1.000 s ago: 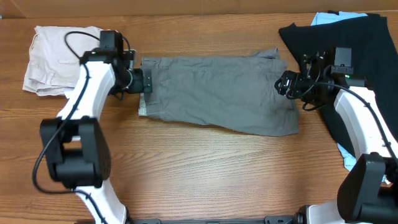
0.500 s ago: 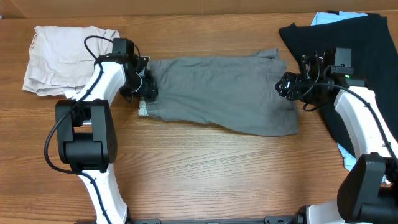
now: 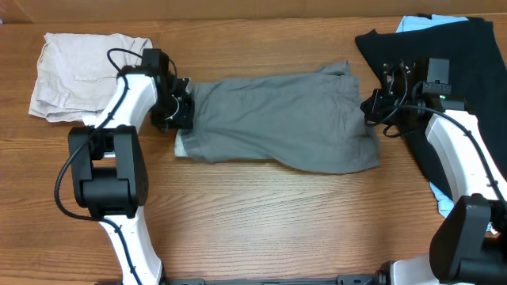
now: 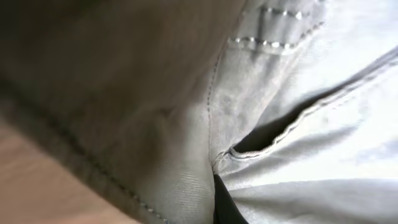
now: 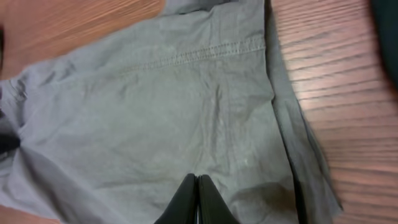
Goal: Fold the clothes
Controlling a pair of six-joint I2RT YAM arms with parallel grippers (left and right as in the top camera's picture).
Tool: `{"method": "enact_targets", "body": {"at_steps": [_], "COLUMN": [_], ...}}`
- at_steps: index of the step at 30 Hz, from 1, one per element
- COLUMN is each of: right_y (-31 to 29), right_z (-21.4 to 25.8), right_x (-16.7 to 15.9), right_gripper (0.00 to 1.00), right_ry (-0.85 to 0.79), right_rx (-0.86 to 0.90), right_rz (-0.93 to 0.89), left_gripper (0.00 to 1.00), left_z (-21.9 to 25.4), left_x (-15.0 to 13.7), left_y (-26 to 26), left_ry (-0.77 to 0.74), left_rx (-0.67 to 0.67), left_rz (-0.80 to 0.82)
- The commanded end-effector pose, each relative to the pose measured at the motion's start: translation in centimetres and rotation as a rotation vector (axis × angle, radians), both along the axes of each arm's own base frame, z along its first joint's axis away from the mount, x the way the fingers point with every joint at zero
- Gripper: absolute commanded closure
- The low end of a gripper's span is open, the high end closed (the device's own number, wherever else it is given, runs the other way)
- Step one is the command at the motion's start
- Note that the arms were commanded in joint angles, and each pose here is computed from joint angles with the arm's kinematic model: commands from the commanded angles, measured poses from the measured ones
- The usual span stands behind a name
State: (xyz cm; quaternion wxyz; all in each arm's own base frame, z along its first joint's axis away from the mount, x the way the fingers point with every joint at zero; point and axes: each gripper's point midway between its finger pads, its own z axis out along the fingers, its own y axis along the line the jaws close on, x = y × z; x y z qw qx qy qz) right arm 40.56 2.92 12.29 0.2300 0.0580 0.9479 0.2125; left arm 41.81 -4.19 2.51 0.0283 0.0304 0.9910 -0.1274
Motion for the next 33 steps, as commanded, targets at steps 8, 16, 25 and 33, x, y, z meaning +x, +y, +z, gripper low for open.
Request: {"method": "enact_targets", "body": {"at_steps": [8, 16, 25, 33], "right_y": [5.3, 9.7, 10.5, 10.5], "right_z": [-5.6, -8.0, -11.2, -11.7], "right_x": [0.8, 0.2, 0.3, 0.4], "right_gripper": [0.96, 0.96, 0.96, 0.96], "right_ry": [0.075, 0.128, 0.194, 0.208], "right_rx": [0.034, 0.051, 0.071, 0.078], "right_rz": [0.18, 0.238, 0.204, 0.188], "left_gripper": [0.96, 0.96, 0.96, 0.96], "left_z": [15.2, 16.4, 16.6, 17.1], "left_x": [1.4, -0.8, -1.1, 0.6], "left_y": [1.8, 1.6, -0.5, -8.1], "left_ry": [-0.197, -0.138, -0.136, -0.195], "left_rx": [0.041, 0.048, -0.012, -0.08], "left_rz": [-0.063, -0.139, -0.166, -0.125]}}
